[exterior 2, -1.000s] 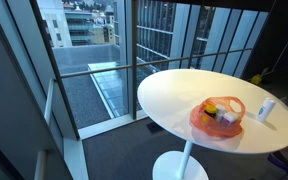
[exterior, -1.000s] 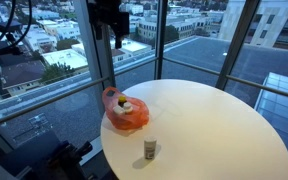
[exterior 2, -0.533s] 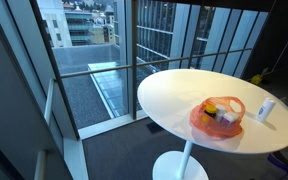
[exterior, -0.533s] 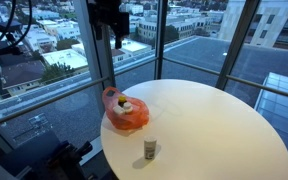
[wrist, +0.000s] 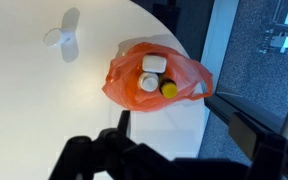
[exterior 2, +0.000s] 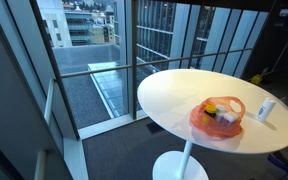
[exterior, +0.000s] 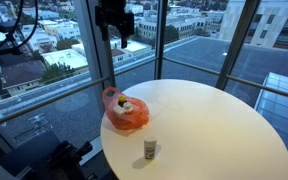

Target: Pick up the brown and yellow medicine bottle from the orange plastic and put it on the table

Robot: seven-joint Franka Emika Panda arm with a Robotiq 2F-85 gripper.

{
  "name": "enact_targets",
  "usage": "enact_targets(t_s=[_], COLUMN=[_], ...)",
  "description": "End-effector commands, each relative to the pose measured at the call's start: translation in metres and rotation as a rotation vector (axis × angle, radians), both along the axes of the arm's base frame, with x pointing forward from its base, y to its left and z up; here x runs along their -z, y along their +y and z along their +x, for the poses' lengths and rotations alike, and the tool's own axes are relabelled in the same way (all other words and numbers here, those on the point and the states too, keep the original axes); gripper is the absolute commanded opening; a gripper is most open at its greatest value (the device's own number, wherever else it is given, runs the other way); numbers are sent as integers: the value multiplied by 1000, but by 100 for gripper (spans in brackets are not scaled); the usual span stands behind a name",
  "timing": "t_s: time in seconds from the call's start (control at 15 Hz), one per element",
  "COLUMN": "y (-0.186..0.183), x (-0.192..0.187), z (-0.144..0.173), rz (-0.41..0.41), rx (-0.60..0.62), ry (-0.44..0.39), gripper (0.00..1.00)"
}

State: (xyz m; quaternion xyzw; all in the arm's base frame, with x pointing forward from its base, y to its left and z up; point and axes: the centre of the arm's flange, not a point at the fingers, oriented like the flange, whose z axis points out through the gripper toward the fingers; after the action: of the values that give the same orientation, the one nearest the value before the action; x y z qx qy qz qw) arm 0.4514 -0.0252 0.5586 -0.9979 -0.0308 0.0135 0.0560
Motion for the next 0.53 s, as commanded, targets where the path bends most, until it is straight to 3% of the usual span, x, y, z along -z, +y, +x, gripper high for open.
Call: enact_targets(t_s=[0.0, 0.47], y=[11, 37], x=[3, 64], z=[33, 70], rz=[-46, -112], rx=[16, 11], ry=[-13, 43], gripper=[100, 100])
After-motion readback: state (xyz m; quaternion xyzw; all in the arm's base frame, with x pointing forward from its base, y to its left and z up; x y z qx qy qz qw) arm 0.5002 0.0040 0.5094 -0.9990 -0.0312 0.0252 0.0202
